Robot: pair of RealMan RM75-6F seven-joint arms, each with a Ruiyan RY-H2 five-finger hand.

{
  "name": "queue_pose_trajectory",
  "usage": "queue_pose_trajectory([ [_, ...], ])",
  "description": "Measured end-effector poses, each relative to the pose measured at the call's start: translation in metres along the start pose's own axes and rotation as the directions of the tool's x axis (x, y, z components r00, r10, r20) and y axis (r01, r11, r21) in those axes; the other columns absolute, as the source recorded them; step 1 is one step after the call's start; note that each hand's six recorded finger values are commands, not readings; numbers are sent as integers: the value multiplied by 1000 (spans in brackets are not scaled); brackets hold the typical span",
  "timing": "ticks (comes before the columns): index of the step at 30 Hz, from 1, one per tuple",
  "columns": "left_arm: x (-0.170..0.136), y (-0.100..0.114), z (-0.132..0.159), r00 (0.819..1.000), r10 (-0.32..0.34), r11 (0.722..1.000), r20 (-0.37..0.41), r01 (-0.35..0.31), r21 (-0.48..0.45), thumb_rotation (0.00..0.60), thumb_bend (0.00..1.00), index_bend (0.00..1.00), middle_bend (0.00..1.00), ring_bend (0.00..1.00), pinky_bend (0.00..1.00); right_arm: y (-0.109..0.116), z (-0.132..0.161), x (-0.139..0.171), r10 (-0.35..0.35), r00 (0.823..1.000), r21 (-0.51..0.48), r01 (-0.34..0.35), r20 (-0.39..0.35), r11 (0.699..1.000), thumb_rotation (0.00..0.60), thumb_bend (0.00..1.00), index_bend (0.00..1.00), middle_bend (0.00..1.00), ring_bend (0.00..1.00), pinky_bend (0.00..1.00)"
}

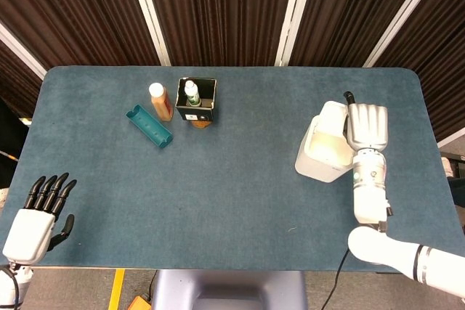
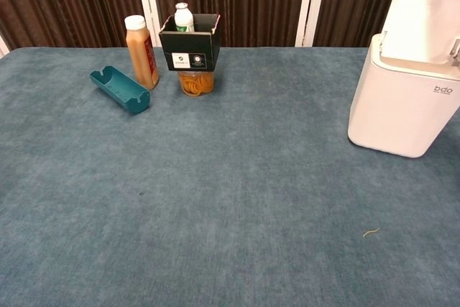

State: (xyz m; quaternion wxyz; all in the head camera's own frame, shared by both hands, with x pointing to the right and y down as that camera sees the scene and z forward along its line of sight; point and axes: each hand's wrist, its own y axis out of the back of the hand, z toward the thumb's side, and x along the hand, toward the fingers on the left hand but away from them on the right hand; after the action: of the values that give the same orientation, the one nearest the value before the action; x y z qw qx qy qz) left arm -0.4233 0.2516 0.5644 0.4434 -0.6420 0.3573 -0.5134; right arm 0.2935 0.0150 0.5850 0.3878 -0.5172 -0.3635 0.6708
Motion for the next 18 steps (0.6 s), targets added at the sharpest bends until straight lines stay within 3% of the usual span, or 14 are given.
queue_pose_trajectory([
  [10, 0, -3, 1, 1000, -13, 1000, -6, 13, 10, 600, 512, 0, 0, 0, 0, -20, -9, -8, 62, 998, 9, -62, 9, 998, 600, 868, 374, 1000, 1000, 1000],
  [18, -2, 0, 2, 1000, -2, 1000, -2, 2, 7, 600, 512, 0, 0, 0, 0, -15, -9, 17, 64, 995, -19, -66, -78, 998, 600, 868, 362, 1000, 1000, 1000],
])
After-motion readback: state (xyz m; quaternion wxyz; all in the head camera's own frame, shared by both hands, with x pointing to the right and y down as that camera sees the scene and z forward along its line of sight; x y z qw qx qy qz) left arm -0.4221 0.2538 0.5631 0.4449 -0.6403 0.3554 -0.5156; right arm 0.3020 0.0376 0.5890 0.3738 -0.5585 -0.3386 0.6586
